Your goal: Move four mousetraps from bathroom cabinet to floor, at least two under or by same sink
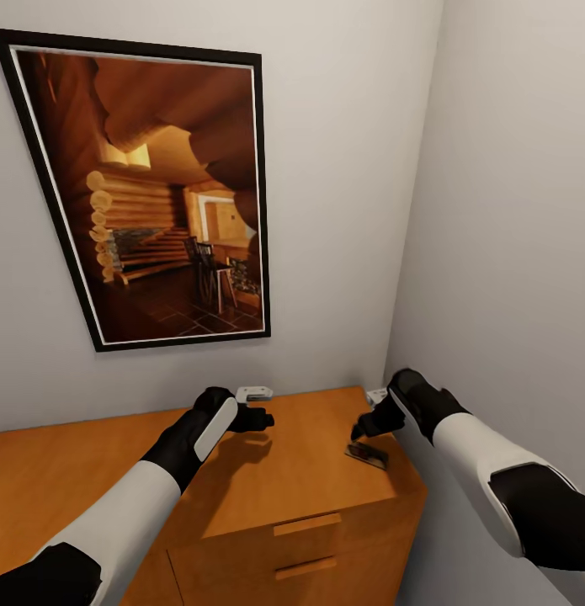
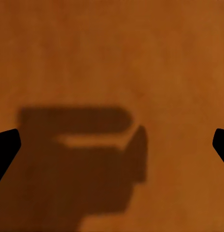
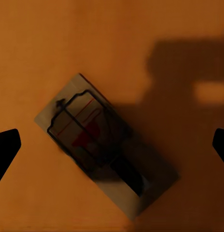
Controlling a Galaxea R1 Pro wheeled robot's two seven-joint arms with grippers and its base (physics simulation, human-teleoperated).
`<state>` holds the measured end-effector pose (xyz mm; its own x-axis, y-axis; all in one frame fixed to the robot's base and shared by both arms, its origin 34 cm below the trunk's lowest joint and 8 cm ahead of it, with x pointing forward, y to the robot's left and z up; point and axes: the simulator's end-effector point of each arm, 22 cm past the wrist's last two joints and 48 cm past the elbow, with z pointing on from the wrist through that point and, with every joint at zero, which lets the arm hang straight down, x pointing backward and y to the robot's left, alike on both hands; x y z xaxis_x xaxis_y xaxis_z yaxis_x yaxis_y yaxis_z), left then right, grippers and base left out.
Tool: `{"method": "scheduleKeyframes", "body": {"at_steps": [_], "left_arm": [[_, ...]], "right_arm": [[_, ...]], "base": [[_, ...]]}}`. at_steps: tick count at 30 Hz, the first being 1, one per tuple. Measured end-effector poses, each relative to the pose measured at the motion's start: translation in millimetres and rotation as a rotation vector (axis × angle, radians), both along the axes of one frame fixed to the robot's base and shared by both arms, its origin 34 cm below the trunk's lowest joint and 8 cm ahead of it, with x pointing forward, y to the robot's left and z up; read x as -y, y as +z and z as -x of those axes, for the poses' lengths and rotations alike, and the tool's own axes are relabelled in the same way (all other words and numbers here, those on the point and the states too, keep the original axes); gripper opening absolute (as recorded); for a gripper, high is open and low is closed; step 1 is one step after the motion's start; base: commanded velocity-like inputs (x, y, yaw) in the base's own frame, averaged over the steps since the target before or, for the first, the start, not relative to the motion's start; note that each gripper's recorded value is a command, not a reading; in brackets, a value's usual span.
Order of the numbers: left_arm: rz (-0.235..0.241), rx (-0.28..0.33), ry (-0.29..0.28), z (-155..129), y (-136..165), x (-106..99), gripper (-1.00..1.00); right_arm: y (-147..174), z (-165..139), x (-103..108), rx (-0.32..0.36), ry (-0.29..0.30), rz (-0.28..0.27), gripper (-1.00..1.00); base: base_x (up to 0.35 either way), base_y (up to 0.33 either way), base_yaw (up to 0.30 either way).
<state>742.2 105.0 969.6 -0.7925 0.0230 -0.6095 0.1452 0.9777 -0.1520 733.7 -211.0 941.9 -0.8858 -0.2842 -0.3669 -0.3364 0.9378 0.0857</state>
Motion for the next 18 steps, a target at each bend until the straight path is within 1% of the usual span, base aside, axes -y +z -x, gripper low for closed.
{"method": "scheduleKeyframes", "body": {"at_steps": [18], "left_arm": [[0.001, 0.000, 0.001, -3.5, -16.9, -0.2, 1.00]], "right_arm": [[-20.5, -1.0, 3.5, -0.010, -0.004, 0.006, 1.00]], "base": [[0.000, 0.000, 0.000]]}}
